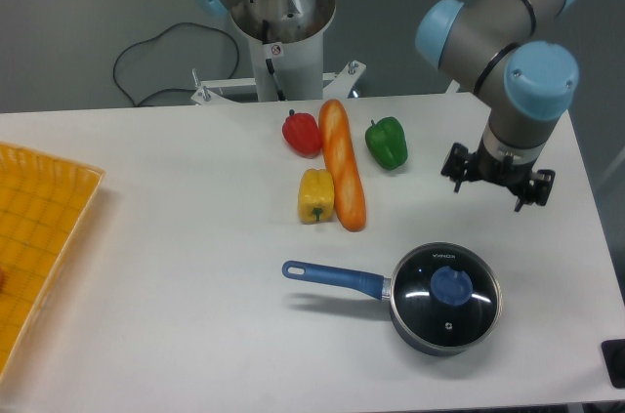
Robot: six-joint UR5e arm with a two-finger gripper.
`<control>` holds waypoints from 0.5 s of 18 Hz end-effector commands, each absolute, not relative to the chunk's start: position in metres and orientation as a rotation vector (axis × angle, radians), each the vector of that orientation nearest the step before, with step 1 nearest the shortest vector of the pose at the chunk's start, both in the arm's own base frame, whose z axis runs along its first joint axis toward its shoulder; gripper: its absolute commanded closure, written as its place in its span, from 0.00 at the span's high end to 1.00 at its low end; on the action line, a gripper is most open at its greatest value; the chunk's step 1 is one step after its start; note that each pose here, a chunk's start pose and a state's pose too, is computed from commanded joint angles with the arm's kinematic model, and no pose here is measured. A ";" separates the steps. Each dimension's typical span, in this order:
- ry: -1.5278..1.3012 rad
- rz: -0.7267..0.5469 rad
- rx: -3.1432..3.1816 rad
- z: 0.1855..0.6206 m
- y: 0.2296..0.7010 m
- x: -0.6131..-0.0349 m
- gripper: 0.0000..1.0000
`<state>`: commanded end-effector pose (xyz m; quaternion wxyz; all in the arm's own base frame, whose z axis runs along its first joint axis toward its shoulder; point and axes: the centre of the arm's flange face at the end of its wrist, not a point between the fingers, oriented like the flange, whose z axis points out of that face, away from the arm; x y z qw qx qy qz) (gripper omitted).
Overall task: Open the lid
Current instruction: 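Move the open gripper down toward the saucepan's blue lid knob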
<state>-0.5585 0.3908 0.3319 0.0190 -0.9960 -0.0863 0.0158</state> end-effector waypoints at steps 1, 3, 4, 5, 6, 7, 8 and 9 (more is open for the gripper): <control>-0.269 0.039 -3.079 0.332 0.393 -0.558 1.00; -0.266 0.016 -3.042 0.334 0.401 -0.555 1.00; -0.271 0.007 -3.025 0.336 0.403 -0.553 1.00; -0.276 0.001 -3.014 0.335 0.404 -0.553 1.00; -0.276 -0.003 -3.010 0.334 0.407 -0.553 1.00; -0.273 -0.004 -3.007 0.335 0.408 -0.553 1.00; -0.261 -0.004 -3.006 0.334 0.414 -0.552 1.00; -0.247 0.000 -3.006 0.334 0.420 -0.552 1.00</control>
